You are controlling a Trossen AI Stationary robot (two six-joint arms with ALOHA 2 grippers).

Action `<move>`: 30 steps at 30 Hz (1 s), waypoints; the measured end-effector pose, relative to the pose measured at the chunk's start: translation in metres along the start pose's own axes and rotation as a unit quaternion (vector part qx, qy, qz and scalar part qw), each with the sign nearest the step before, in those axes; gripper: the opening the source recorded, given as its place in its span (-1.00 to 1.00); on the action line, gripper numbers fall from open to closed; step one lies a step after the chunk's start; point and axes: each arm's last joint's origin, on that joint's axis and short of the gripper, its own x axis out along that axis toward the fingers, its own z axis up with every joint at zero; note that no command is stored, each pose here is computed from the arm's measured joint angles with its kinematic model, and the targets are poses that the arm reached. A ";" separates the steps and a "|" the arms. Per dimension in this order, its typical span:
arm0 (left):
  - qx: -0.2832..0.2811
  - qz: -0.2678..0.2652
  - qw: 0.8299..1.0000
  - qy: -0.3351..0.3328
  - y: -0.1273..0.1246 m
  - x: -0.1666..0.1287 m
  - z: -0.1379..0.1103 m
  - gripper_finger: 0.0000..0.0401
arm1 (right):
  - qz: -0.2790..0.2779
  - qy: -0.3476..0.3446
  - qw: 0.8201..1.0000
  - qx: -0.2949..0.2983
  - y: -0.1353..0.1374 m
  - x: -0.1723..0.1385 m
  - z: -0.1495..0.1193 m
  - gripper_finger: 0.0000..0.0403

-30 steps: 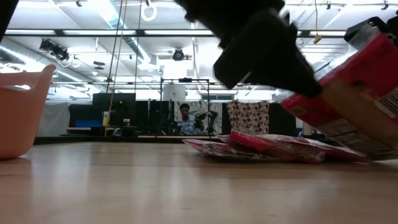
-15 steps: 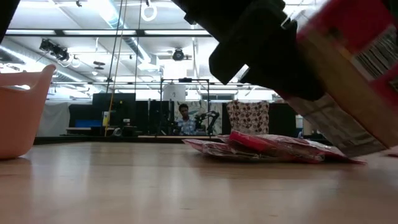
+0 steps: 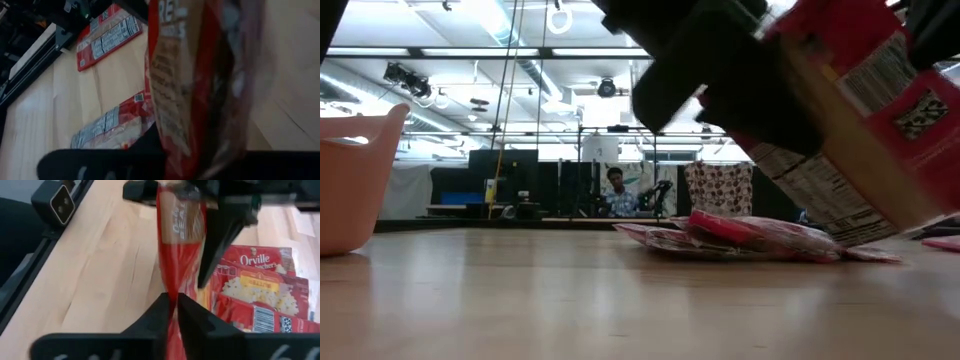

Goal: Sort popcorn bags into baskets
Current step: Put the popcorn bag into the orange bin

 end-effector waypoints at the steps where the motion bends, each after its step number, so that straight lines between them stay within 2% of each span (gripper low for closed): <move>1: 0.001 -0.003 1.000 0.004 0.000 -0.003 0.000 -0.90 | -0.001 0.001 1.000 -0.001 0.000 0.000 0.000 -0.75; 6: -0.017 0.005 0.999 0.029 0.002 -0.024 0.005 -0.84 | -0.020 0.009 1.000 -0.009 -0.008 -0.009 -0.001 -0.54; 11: -0.038 0.006 0.998 0.057 0.002 -0.069 0.013 -0.85 | -0.054 0.018 0.998 -0.022 -0.021 -0.027 -0.002 -0.44; 16: -0.114 -0.018 0.990 0.074 0.003 -0.122 0.019 -0.86 | -0.098 0.021 0.994 -0.038 -0.032 -0.036 -0.003 -0.44; 20: -0.205 -0.035 0.974 0.092 0.006 -0.164 0.019 -0.84 | -0.117 0.026 0.991 -0.061 -0.037 -0.033 -0.002 -0.44; 22: -0.260 -0.065 0.957 0.116 0.008 -0.181 0.015 -0.84 | -0.123 0.033 0.989 -0.072 -0.040 -0.029 -0.002 -0.44; 24: -0.324 -0.100 0.930 0.145 0.010 -0.196 0.012 -0.84 | -0.130 0.043 0.987 -0.082 -0.044 -0.026 -0.003 -0.44; 28: -0.443 -0.161 0.854 0.222 0.013 -0.220 0.006 -0.84 | -0.147 0.061 0.983 -0.093 -0.054 -0.021 -0.002 -0.44; 30: -0.478 -0.175 0.821 0.258 0.011 -0.230 0.003 -0.84 | -0.158 0.064 0.982 -0.086 -0.060 -0.018 -0.001 -0.44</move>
